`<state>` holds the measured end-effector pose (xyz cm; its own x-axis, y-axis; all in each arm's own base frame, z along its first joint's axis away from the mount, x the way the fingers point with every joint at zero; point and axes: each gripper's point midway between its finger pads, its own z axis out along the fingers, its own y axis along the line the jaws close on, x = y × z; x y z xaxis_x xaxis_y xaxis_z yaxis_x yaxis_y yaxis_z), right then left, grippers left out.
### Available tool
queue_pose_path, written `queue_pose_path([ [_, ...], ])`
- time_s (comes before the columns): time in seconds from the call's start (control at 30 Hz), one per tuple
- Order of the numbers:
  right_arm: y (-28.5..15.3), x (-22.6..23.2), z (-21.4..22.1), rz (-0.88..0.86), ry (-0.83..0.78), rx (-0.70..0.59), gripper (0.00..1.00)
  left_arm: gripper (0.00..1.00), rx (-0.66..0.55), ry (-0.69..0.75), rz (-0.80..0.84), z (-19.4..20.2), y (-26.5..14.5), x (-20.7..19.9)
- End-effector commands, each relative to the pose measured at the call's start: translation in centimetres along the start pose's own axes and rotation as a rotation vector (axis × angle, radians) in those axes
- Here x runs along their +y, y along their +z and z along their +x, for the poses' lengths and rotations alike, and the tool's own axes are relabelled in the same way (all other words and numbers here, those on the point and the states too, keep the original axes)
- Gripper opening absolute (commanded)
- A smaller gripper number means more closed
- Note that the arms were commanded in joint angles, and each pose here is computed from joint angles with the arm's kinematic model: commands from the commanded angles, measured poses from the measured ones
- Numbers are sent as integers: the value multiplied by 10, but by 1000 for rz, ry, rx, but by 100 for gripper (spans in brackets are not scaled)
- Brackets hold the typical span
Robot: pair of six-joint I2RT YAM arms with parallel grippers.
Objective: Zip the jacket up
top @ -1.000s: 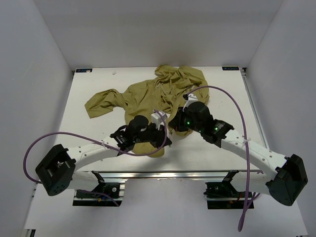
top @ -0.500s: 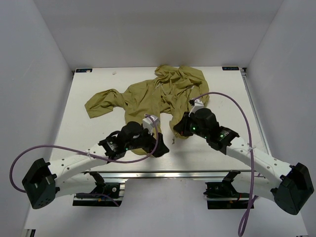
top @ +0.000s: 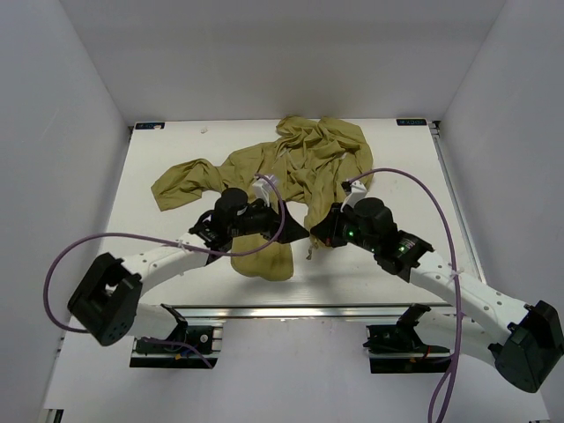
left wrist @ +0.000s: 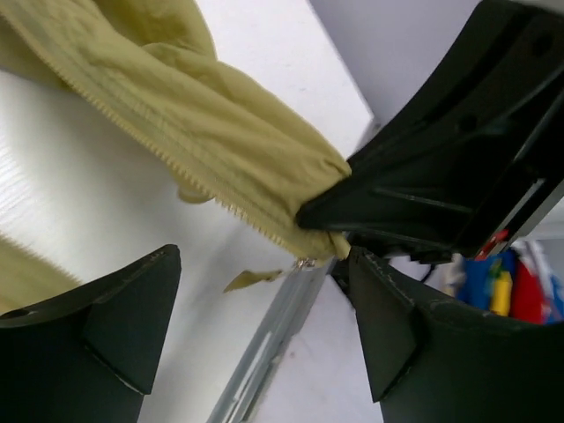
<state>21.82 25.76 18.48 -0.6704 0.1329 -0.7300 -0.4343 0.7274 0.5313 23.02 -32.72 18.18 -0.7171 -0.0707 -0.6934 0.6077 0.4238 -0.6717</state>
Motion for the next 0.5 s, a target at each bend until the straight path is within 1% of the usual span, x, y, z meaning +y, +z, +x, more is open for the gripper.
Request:
queue_pose_path([
  [0.0,-1,11,-8,-60,-17,-37,0,85,-8,-40,221,-12,-1,-35],
  [0.03,0,11,-7,-59,-17,-34,0,85,-29,-26,257,-18,0,-41],
  [0.07,0,10,-6,-57,-16,-30,0,84,-17,-51,269,-16,3,-41],
  [0.1,0,10,-6,-58,-17,-31,0,81,-21,-56,277,-17,4,-42],
  [0.17,0,10,-7,-57,-17,-36,0,78,-27,-64,299,-19,7,-44],
  [0.2,0,10,-7,-59,-16,-38,0,74,-35,-61,306,-22,8,-45],
  [0.3,-1,11,-8,-62,-14,-40,0,68,-21,-73,328,-21,12,-46],
  [0.33,0,11,-7,-61,-16,-39,0,62,-15,-79,332,-19,13,-45],
  [0.37,0,11,-8,-62,-14,-40,0,60,-11,-84,331,-18,13,-45],
  [0.47,-1,12,-11,-64,-18,-49,0,59,-12,-88,324,-17,13,-43],
])
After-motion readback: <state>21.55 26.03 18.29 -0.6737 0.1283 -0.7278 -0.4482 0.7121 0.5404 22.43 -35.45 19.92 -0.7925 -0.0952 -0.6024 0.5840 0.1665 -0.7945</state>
